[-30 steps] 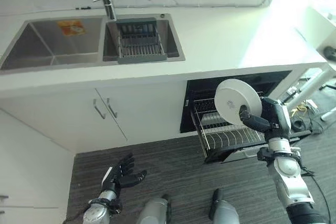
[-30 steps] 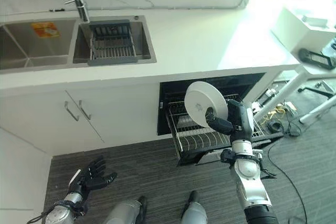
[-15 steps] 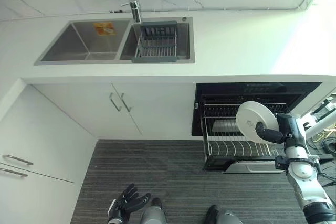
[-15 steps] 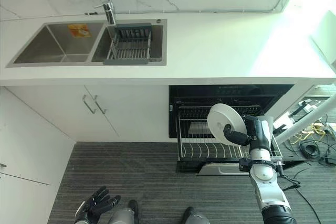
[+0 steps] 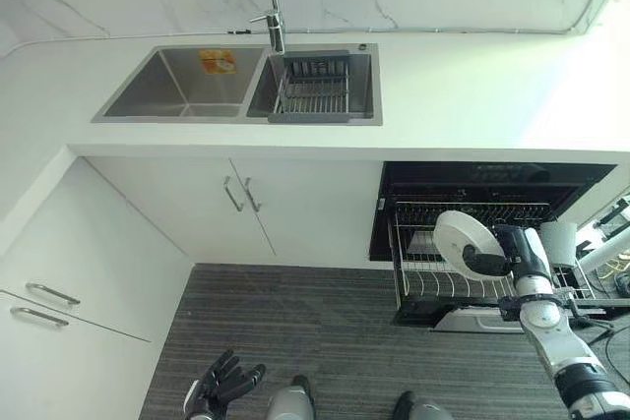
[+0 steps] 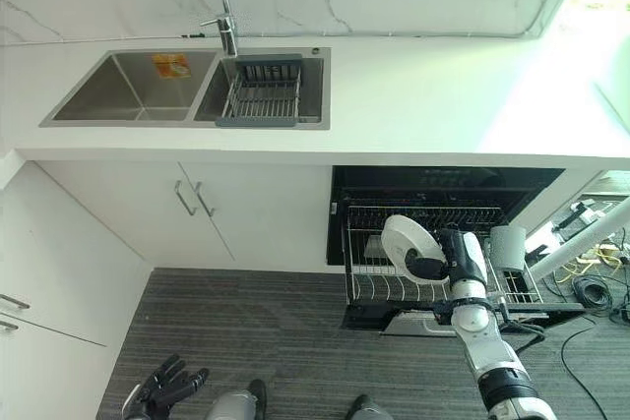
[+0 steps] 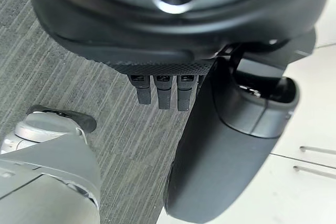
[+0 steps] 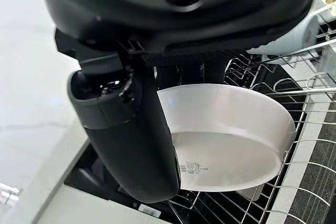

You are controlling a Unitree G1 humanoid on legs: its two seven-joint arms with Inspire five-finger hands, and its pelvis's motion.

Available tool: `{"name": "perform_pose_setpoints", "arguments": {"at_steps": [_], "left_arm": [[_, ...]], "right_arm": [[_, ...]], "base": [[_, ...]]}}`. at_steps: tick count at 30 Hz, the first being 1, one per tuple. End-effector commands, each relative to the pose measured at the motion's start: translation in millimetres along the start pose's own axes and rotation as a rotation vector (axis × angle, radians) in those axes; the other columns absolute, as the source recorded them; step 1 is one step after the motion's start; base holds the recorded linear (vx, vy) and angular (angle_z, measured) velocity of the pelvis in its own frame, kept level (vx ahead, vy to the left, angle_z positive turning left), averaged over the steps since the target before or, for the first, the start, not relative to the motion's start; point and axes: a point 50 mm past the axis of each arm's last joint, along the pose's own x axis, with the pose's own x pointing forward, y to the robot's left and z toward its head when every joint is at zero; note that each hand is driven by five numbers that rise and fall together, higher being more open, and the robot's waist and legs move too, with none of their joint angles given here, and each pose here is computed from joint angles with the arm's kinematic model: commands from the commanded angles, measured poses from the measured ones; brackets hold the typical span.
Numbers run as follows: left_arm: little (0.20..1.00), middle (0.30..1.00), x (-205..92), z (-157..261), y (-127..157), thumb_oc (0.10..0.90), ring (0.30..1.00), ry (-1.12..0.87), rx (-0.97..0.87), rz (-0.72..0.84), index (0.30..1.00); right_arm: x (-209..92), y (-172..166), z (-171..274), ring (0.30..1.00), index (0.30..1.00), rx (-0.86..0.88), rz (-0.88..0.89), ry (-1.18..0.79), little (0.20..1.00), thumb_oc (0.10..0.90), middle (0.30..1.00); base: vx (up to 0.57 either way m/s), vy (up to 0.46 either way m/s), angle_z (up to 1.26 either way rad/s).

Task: Place the dishes in the dishwasher.

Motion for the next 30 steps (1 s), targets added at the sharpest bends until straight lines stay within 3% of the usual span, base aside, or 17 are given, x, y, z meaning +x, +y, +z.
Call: {"name": "perform_pose_setpoints", "arguments": {"at_steps": [1,6,16,30], "left_arm": [[0.900,0.900,6,33,7,0.800,0.900,-0.118,0.056,-0.008,0.900],[0.900,0.900,6,34,5,0.800,0.900,-0.118,0.083,-0.022,0.900],[0.900,0.900,7,42,8,0.800,0.900,-0.141,0.122,-0.028,0.900],[0.900,0.900,14,72,-14,0.800,0.900,-0.265,0.066,-0.157,0.900]], "right_arm": [[31,-45,57,0.300,0.300,-0.179,-0.248,-0.213,0.300,0.400,0.300],[39,-57,48,0.300,0.300,-0.452,-0.290,-0.184,0.300,0.400,0.300],[53,-70,66,0.300,0.300,-0.756,-0.260,-0.251,0.300,0.400,0.300],[72,-92,113,0.300,0.300,-0.856,-0.318,-0.317,0.300,0.400,0.300]], "base": [[0.00,0.000,0.00],[0.00,-0.001,0.01],[0.00,-0.001,0.03],[-0.07,0.011,0.03]]}}
